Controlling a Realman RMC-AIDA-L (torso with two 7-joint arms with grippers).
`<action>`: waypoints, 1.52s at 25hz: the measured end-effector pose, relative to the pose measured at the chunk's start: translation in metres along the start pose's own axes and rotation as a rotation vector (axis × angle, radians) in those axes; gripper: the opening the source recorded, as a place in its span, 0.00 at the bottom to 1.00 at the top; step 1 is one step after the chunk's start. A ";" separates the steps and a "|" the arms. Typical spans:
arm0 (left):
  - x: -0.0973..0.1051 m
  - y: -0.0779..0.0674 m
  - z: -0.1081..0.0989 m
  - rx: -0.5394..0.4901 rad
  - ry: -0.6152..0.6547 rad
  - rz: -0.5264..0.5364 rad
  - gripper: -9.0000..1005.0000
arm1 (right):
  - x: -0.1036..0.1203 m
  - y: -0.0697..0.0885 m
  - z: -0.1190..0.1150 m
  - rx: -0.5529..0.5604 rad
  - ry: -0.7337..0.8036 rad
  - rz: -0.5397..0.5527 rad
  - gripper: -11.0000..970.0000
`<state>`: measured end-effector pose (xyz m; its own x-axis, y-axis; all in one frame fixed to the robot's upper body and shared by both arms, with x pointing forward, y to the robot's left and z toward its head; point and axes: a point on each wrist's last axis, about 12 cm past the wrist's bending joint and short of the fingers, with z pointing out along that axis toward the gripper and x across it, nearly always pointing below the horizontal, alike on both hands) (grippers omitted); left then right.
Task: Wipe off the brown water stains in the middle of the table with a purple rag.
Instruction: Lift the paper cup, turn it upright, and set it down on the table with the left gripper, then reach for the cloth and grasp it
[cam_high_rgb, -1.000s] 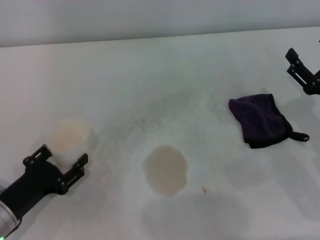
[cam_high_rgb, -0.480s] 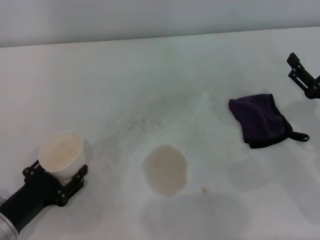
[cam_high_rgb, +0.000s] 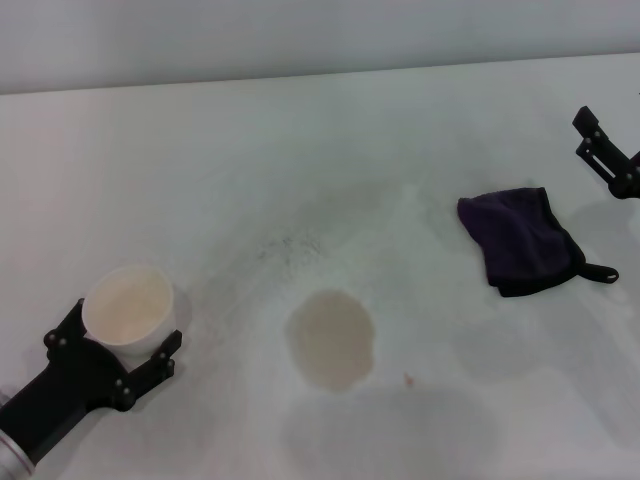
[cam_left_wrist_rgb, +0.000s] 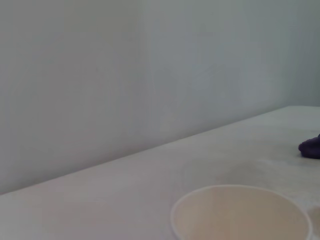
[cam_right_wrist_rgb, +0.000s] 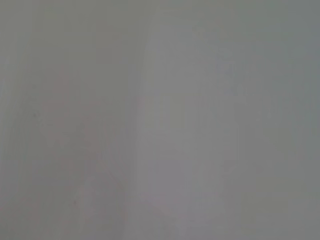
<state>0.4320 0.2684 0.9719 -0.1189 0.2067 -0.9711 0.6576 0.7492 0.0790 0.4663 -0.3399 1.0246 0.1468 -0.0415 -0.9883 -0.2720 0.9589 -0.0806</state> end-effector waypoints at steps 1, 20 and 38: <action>0.000 0.000 0.000 0.000 0.000 0.000 0.83 | 0.000 0.000 0.000 0.000 0.000 0.000 0.90; 0.005 -0.004 -0.026 -0.071 -0.044 -0.001 0.88 | 0.000 -0.001 -0.001 0.001 -0.001 -0.004 0.90; 0.014 -0.011 -0.050 -0.156 -0.036 -0.052 0.88 | 0.001 -0.007 -0.010 0.030 0.010 -0.017 0.90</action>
<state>0.3860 0.2944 0.9686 -0.1215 0.1448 -0.9820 0.5275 0.8475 0.0597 0.4587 -0.3494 1.0232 0.1411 -0.0602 -0.9882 -0.2412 0.9660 -0.0933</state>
